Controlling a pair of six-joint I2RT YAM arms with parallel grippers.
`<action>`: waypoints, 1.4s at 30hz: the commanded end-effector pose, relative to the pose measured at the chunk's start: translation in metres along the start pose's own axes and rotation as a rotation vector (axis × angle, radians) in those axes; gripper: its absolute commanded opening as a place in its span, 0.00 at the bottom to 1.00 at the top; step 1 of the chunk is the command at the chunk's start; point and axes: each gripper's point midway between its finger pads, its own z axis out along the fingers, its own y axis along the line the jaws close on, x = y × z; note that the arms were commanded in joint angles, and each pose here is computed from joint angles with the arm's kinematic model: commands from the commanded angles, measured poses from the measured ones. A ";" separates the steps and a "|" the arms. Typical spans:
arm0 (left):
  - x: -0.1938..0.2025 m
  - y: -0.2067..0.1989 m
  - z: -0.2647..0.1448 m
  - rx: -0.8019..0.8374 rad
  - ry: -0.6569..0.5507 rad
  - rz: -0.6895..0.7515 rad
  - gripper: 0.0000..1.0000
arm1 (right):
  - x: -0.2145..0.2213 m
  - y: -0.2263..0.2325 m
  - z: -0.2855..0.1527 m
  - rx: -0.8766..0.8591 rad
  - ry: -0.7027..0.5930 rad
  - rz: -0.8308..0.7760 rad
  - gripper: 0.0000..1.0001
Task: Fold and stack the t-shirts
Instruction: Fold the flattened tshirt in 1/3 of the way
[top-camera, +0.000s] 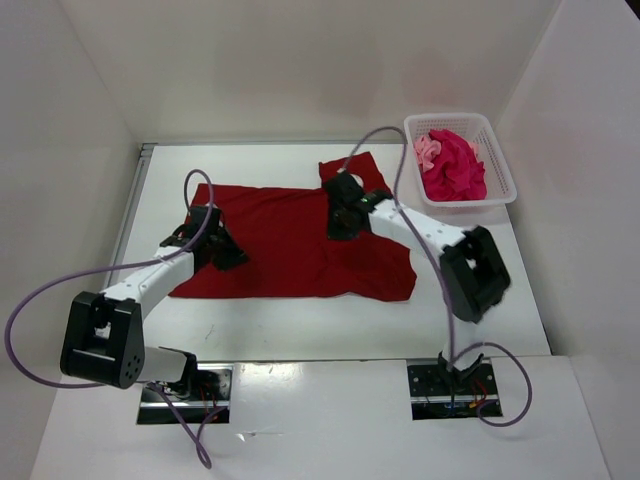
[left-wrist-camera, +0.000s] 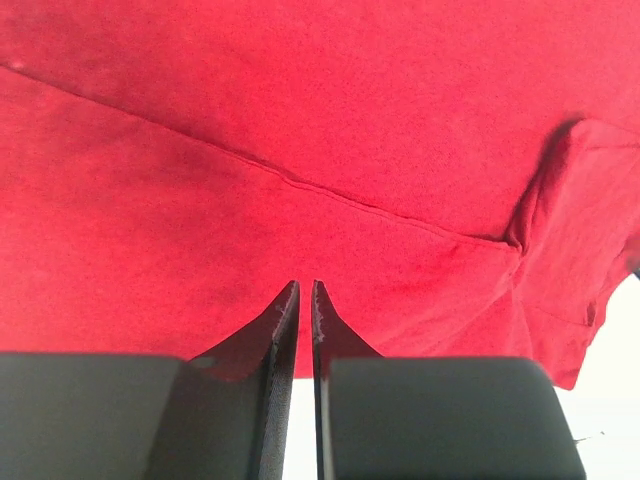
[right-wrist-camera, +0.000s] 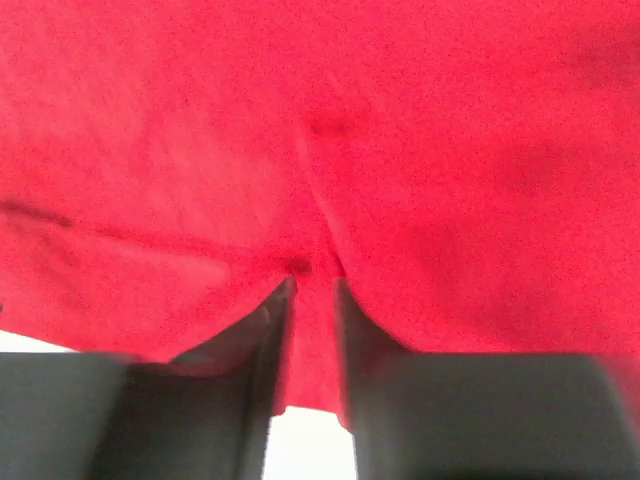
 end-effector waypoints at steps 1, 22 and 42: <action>-0.014 0.006 -0.002 -0.027 -0.030 0.000 0.15 | 0.023 -0.036 -0.031 0.041 -0.051 0.142 0.16; 0.012 0.141 -0.010 -0.147 0.204 -0.580 0.20 | 0.167 -0.166 -0.064 0.149 0.132 0.675 0.00; -0.215 0.038 -0.017 -0.022 -0.335 -0.190 0.23 | -0.040 -0.046 -0.058 -0.190 -0.068 0.308 0.05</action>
